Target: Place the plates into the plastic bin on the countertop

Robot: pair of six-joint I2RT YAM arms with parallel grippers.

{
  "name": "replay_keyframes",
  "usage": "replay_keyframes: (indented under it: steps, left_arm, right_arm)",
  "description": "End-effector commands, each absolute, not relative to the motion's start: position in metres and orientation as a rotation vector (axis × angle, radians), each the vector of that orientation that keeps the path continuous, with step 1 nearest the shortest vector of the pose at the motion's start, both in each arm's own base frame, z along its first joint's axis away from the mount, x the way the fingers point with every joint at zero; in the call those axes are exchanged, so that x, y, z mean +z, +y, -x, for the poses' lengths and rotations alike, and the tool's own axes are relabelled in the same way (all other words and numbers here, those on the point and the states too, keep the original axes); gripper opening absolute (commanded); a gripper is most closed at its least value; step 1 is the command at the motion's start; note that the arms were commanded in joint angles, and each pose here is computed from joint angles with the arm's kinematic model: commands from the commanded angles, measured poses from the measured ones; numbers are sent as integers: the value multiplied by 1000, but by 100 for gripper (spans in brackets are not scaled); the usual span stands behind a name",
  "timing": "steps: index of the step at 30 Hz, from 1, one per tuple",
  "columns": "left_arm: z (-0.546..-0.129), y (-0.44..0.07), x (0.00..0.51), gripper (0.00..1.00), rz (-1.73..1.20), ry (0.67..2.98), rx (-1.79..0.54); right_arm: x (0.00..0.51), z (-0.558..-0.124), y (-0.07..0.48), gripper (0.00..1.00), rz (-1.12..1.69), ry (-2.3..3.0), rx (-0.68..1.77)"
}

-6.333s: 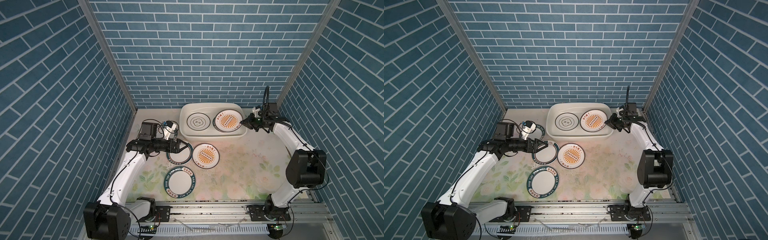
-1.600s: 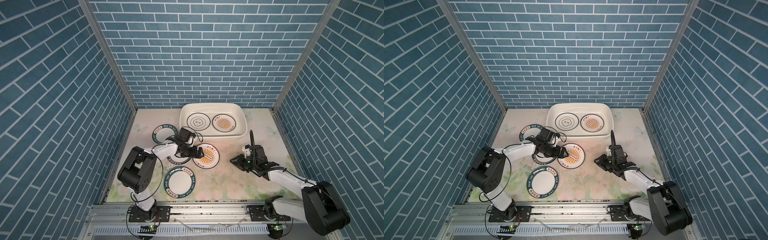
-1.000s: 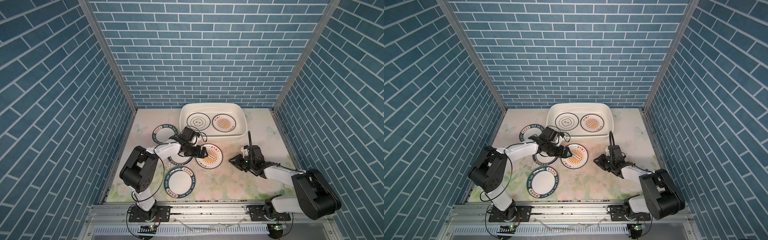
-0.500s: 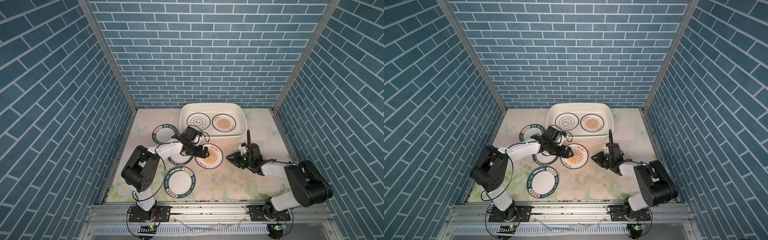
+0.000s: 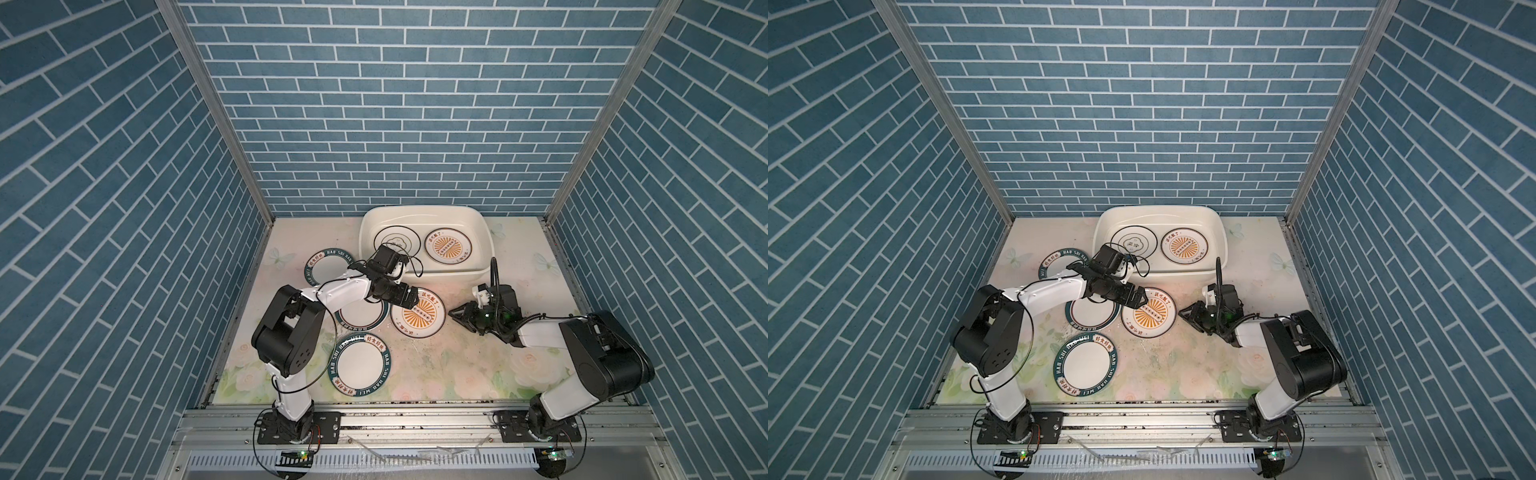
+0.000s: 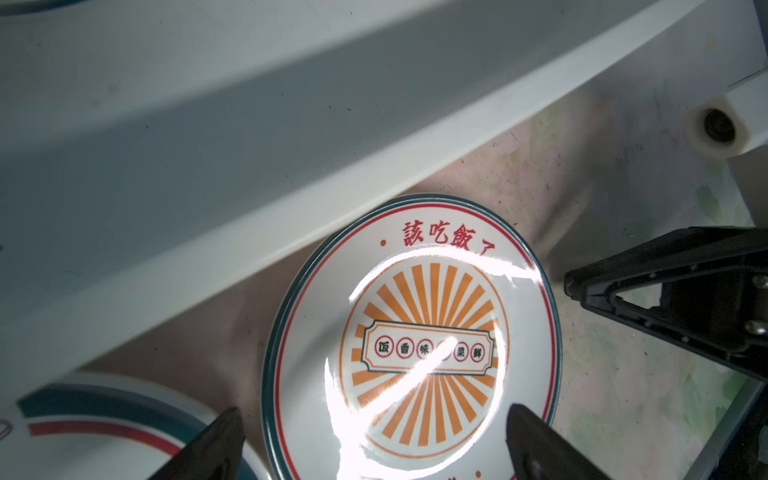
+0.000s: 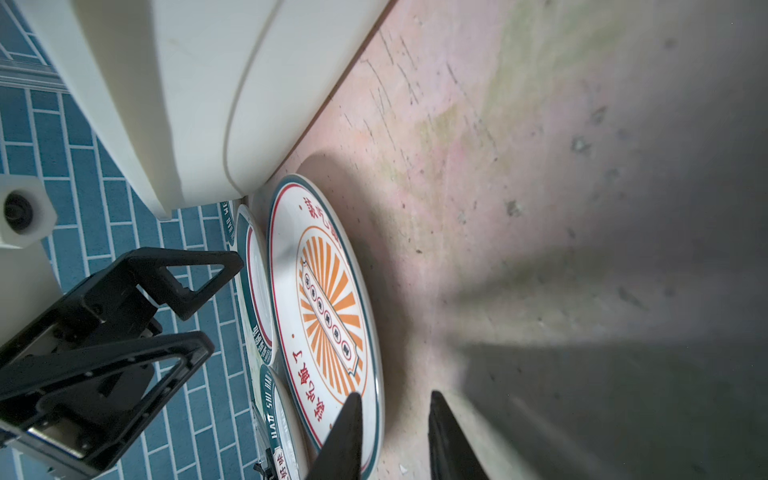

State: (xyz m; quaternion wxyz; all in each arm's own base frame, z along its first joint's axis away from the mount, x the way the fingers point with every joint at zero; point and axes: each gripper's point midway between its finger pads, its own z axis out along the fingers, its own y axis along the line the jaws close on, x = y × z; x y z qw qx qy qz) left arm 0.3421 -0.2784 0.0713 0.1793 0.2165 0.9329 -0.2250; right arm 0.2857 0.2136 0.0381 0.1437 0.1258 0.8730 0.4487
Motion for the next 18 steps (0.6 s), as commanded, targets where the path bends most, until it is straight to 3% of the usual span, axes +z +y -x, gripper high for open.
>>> replay_keyframes:
  steps: [1, 18]
  left_arm:
    - [-336, -277, 64, 100, -637, 2660, -618]
    - [-333, -279, 54, 100, -619, 2696, -641]
  right_arm:
    - [44, -289, 222, 28, -360, 2497, 1346]
    - [40, -291, 236, 27, -323, 2517, 1372]
